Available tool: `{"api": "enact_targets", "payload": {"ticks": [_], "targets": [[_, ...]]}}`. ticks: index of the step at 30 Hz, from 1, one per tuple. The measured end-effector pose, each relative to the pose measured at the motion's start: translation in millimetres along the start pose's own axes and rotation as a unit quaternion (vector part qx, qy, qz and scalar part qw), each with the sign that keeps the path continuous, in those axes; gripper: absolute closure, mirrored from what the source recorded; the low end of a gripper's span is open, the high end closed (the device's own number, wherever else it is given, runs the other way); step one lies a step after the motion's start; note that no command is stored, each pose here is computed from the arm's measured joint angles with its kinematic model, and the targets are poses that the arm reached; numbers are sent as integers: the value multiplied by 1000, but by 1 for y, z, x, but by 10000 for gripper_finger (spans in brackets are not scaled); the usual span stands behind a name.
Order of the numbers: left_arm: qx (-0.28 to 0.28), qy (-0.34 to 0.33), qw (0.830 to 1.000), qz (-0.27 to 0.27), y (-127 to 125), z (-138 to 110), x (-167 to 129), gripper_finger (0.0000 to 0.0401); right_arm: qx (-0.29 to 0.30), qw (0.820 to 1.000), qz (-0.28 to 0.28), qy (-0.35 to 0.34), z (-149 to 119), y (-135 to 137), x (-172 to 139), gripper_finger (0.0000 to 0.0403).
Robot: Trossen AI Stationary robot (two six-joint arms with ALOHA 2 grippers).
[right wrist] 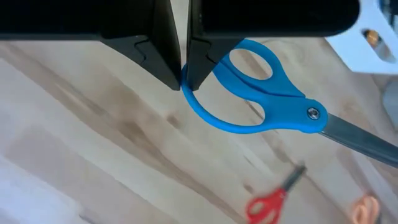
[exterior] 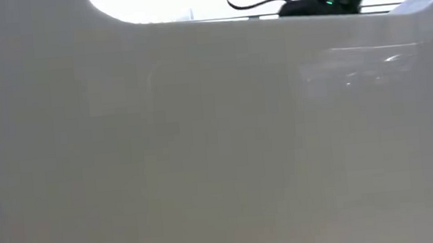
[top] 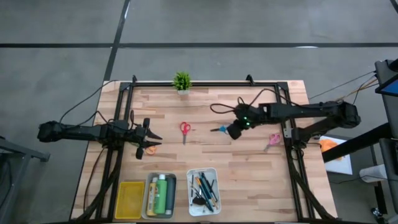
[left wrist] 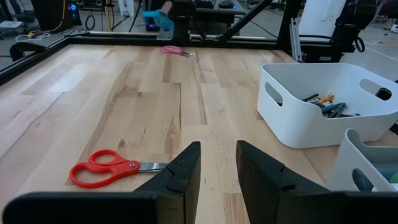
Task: Pick & Place Paint Supplies
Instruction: Put the blue scissors into the yellow bin
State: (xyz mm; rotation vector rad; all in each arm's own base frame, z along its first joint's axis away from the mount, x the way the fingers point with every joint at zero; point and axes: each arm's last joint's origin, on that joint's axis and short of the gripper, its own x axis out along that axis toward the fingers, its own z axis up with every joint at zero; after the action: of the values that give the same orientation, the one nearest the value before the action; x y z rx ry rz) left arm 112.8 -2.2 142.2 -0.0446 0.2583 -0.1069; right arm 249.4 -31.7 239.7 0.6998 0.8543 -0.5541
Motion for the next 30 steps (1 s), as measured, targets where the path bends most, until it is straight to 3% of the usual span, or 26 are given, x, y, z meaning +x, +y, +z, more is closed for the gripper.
{"api": "enact_targets", "payload": {"ticks": [13, 30], "targets": [[0, 0, 1000, 0, 0, 0, 0, 297, -100, 992, 29, 68, 41, 78, 51, 390], [0, 0, 1000, 0, 0, 0, 0, 297, -145, 983, 30, 108, 34, 142, 122, 390]]}}
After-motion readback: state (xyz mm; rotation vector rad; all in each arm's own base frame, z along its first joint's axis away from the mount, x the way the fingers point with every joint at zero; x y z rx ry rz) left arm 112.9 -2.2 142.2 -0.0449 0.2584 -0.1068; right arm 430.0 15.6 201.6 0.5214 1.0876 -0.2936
